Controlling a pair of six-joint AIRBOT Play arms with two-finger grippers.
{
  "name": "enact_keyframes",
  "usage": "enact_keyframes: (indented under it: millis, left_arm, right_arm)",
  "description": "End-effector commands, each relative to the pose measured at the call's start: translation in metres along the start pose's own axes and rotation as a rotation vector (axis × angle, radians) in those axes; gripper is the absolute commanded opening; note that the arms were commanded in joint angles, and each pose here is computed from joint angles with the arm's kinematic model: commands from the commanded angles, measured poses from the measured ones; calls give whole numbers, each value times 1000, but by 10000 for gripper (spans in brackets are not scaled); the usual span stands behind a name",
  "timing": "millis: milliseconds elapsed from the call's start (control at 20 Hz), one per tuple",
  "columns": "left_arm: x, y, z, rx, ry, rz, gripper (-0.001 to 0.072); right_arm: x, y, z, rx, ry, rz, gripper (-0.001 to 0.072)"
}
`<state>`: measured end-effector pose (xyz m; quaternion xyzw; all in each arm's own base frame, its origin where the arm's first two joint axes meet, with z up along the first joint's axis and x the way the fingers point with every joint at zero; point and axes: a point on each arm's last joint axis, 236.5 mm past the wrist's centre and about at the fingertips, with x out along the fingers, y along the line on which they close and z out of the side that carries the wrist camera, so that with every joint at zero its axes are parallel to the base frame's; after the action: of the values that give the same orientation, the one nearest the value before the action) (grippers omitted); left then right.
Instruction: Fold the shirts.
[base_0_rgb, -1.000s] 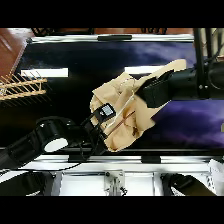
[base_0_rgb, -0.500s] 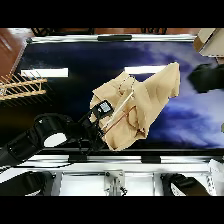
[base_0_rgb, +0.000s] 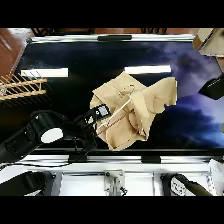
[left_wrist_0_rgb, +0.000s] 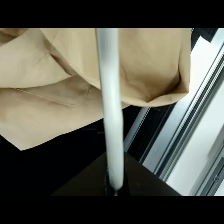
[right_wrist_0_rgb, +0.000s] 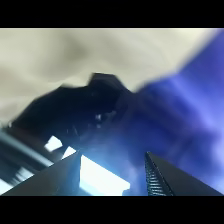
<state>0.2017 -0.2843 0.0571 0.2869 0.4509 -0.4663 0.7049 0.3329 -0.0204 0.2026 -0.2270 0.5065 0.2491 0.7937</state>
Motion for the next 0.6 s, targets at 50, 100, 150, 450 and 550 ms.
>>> enact_keyframes:
  millis: [50, 100, 150, 450, 550]
  left_arm:
    - [-1, 8, -7, 99, 25, 5, 39]
    - [-1, 10, -8, 106, 25, 7, 39]
    - [-2, 11, -9, 103, 26, 9, 39]
    - [-3, 12, -22, 115, 76, -8, 39]
    - [-3, 12, -21, 135, 75, -8, 39]
  right_arm:
    - [43, 26, 20, -479, -15, 200, 496]
    - [52, 29, 22, -520, -6, 221, 496]
    - [62, 30, 24, -554, 6, 240, 496]
    - [83, 29, 35, -668, 39, 214, 496]
    - [84, 34, 38, -683, 29, 224, 496]
